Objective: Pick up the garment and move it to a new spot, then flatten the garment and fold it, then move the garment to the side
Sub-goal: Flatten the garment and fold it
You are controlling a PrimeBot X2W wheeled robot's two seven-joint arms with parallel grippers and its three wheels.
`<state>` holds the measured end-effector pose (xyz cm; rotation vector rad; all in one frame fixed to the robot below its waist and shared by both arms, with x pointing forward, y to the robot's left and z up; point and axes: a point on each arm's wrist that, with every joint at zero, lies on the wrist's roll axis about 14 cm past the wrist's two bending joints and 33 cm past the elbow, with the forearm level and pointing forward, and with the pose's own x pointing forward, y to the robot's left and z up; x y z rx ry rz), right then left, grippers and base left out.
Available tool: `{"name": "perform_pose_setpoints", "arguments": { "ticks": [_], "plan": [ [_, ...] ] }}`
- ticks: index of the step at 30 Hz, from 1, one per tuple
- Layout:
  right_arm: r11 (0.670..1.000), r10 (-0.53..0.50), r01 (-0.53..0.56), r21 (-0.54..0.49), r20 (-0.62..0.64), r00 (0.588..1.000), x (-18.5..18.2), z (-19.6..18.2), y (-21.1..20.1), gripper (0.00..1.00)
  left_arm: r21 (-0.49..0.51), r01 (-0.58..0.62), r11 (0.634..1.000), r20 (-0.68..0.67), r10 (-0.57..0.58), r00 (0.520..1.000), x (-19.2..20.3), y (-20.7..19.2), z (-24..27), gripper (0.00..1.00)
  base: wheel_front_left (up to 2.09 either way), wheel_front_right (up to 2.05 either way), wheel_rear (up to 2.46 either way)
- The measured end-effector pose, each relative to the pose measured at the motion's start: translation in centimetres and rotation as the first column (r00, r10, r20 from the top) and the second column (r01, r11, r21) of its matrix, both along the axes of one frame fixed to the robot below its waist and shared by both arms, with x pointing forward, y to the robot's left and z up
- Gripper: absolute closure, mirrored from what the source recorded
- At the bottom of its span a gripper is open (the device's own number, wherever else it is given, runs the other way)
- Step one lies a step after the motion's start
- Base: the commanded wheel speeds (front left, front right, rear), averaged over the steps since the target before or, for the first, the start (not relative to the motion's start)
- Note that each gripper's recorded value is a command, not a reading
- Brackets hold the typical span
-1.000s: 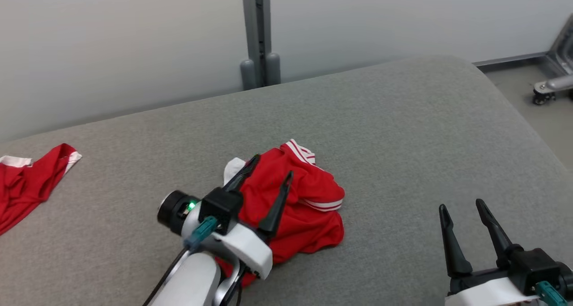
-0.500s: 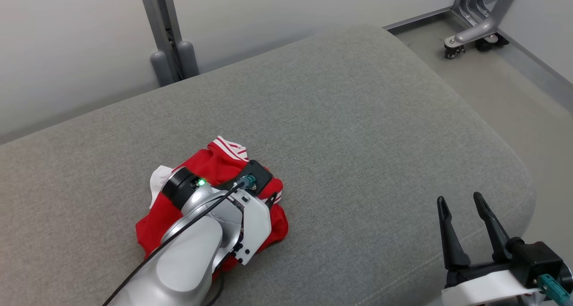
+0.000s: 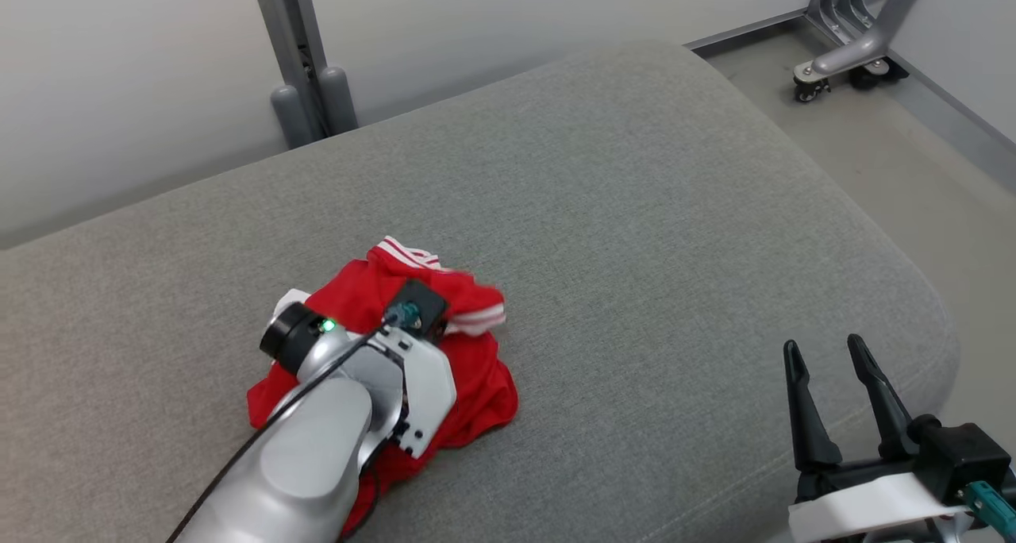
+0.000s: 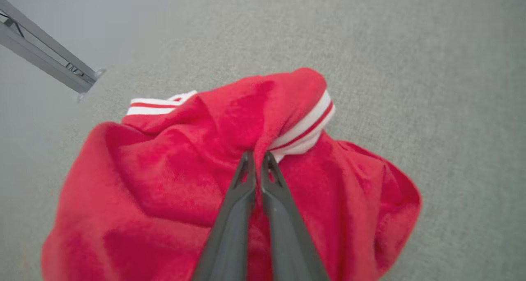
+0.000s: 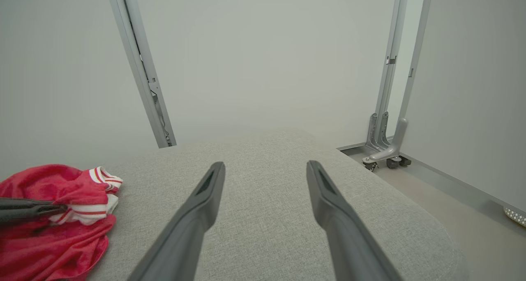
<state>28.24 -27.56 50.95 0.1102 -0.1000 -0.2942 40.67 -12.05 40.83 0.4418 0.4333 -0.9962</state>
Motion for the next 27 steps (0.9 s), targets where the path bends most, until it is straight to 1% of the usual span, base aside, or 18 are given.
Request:
{"name": "perform_pose_setpoints", "arguments": {
  "ticks": [2, 4, 5, 7, 8, 11, 12, 15, 16, 19, 20, 21, 22, 24, 27],
  "plan": [
    [1.000, 0.007, -0.007, 0.005, -0.006, 1.000, 0.1, -0.3, 0.2, 0.00, -0.096, -0.043, 0.994, 0.019, 0.045, 0.999, 1.2, -0.5, 2.2, 1.00, 0.00, 0.00, 0.00],
    [1.000, 0.016, -0.016, 0.010, -0.014, 1.000, 0.2, -0.6, 0.5, 0.00, -0.201, -0.084, 0.976, 0.036, 0.093, 0.995, 2.4, -0.9, 4.6, 1.00, 0.00, 0.00, 0.00],
    [1.000, 0.022, -0.022, 0.011, -0.014, 1.000, 0.3, -0.6, 0.6, 0.00, -0.253, -0.103, 0.962, 0.040, 0.117, 0.992, 2.9, -0.9, 5.7, 1.00, 0.00, 0.00, 0.00],
    [0.999, 0.033, -0.033, 0.012, -0.010, 0.999, 0.6, -0.5, 0.9, 0.00, -0.363, -0.135, 0.922, 0.056, 0.166, 0.985, 4.0, -1.0, 8.5, 1.00, 0.00, 0.00, 0.00],
    [0.999, 0.038, -0.038, 0.012, -0.007, 0.999, 0.7, -0.5, 1.0, 0.00, -0.416, -0.145, 0.898, 0.065, 0.188, 0.980, 4.6, -1.0, 10.0, 1.00, 0.00, 0.00, 0.00],
    [0.999, 0.052, -0.052, 0.012, 0.002, 0.999, 0.9, -0.3, 1.4, 0.00, -0.569, -0.151, 0.809, 0.088, 0.242, 0.966, 5.6, -0.8, 14.8, 1.00, 0.00, 0.00, 0.00],
    [0.998, 0.056, -0.056, 0.010, 0.005, 0.998, 1.0, -0.2, 1.5, 0.00, -0.615, -0.152, 0.774, 0.088, 0.259, 0.962, 5.8, -0.7, 16.3, 1.00, 0.00, 0.00, 0.00],
    [0.998, 0.064, -0.064, 0.006, 0.013, 0.998, 1.1, 0.0, 1.6, 0.00, -0.711, -0.143, 0.689, 0.092, 0.292, 0.952, 5.9, -0.3, 20.0, 1.00, 0.00, 0.00, 0.00],
    [0.998, 0.069, -0.069, 0.005, 0.014, 0.998, 1.1, 0.0, 1.8, 0.00, -0.762, -0.121, 0.636, 0.100, 0.301, 0.948, 5.6, 0.2, 22.4, 1.00, 0.00, 0.00, 0.00],
    [0.997, 0.082, -0.082, 0.005, 0.007, 0.997, 1.1, -0.2, 2.2, 0.00, -0.822, -0.114, 0.558, 0.090, 0.326, 0.941, 5.3, 1.5, 25.1, 1.00, 0.00, 0.00, 0.00],
    [0.997, 0.082, -0.082, 0.005, 0.007, 0.997, 1.1, -0.2, 2.2, 0.00, -0.822, -0.114, 0.558, 0.090, 0.326, 0.941, 5.3, 1.5, 25.1, 1.00, 0.00, 0.00, 0.00],
    [0.996, 0.087, -0.087, 0.005, 0.008, 0.996, 1.2, -0.2, 2.3, 0.00, -0.838, -0.128, 0.530, 0.071, 0.340, 0.938, 5.3, 2.3, 25.6, 1.00, 0.00, 0.00, 0.00],
    [0.995, 0.096, -0.096, 0.005, 0.007, 0.995, 1.4, -0.3, 2.5, 0.00, -0.858, -0.151, 0.491, 0.052, 0.375, 0.926, 5.2, 4.1, 26.1, 1.00, 0.00, 0.00, 0.00],
    [0.993, 0.116, -0.117, 0.006, 0.007, 0.993, 1.8, -0.3, 3.0, 0.00, -0.877, -0.165, 0.451, 0.034, 0.401, 0.916, 5.0, 6.2, 26.9, 1.00, 0.00, 0.00, 0.00],
    [0.989, 0.147, -0.147, -0.001, 0.011, 0.989, 2.5, -0.2, 3.8, 0.00, -0.887, -0.205, 0.414, -0.001, 0.441, 0.898, 4.6, 9.2, 27.0, 1.00, 0.00, 0.00, 0.00]
  ]
}}
